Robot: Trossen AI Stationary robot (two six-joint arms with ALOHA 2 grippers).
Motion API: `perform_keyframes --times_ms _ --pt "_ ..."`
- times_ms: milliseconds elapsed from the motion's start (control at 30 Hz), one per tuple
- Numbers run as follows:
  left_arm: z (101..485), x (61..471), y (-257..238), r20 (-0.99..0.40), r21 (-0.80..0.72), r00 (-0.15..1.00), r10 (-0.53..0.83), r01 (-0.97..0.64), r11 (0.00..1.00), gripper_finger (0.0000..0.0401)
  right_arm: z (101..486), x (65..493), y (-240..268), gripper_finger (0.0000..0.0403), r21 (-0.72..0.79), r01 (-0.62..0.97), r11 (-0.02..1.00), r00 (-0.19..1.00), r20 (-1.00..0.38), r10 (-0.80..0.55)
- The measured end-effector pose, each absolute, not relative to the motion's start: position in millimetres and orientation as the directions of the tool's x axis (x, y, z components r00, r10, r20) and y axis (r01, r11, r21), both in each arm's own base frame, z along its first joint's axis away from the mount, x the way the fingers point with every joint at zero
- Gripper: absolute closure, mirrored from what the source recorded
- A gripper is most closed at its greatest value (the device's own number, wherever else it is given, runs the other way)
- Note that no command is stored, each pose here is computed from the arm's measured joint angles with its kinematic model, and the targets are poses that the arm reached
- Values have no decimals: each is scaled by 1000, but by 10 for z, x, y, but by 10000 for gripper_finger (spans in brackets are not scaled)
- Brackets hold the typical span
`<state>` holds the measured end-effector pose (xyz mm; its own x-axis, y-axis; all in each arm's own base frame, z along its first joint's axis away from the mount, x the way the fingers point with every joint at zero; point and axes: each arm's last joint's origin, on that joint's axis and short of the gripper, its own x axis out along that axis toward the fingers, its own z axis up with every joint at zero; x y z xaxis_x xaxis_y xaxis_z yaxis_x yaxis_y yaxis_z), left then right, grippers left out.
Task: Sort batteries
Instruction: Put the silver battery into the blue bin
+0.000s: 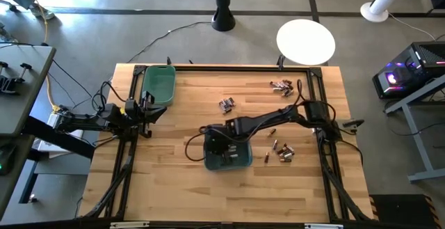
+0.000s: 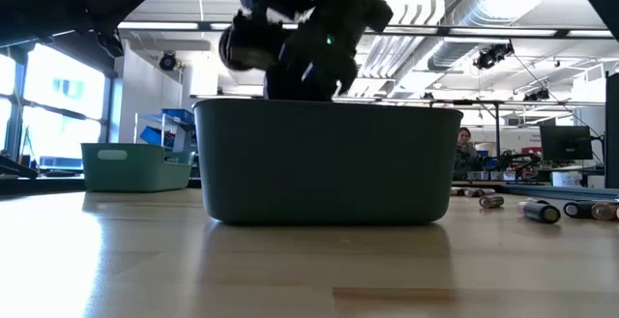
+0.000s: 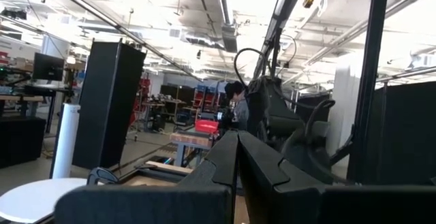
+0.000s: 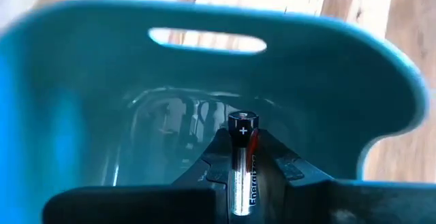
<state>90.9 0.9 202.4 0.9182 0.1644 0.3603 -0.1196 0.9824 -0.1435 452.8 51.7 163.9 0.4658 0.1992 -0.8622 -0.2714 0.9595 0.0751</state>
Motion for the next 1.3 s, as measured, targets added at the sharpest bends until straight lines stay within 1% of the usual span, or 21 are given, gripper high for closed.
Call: perform_keyframes --times_ms 133,233,533,700,867,967,1100,1167,1300 --pt "2024 909 9 360 -143 918 164 -119 982 396 1567 4545 432 380 99 -265 959 453 -865 215" --pt "2023 909 9 360 -143 918 164 -119 982 396 1517 4552 387 375 88 -274 958 445 -871 207" --pt "2024 909 9 360 -143 918 164 -119 983 396 1515 4554 315 337 87 -230 969 447 -875 184" --pt "2024 909 9 360 -143 918 164 -119 983 396 1514 4556 305 320 51 -212 976 453 -880 145" --pt "2024 909 9 360 -143 918 164 -119 983 396 1523 4556 305 299 55 -205 977 450 -882 144" --pt "2024 909 9 360 -144 918 164 -119 982 396 1629 4568 307 296 59 -215 975 434 -888 149" --pt "2024 909 9 361 -144 918 163 -118 983 396 1970 4553 342 295 65 -206 976 389 -910 142" --pt "2023 909 8 360 -143 919 162 -117 983 396 2126 4491 393 295 47 -182 982 340 -934 108" --pt "2013 914 6 350 -139 924 154 -111 984 396 2389 4264 552 295 -50 -120 992 248 -969 -19"
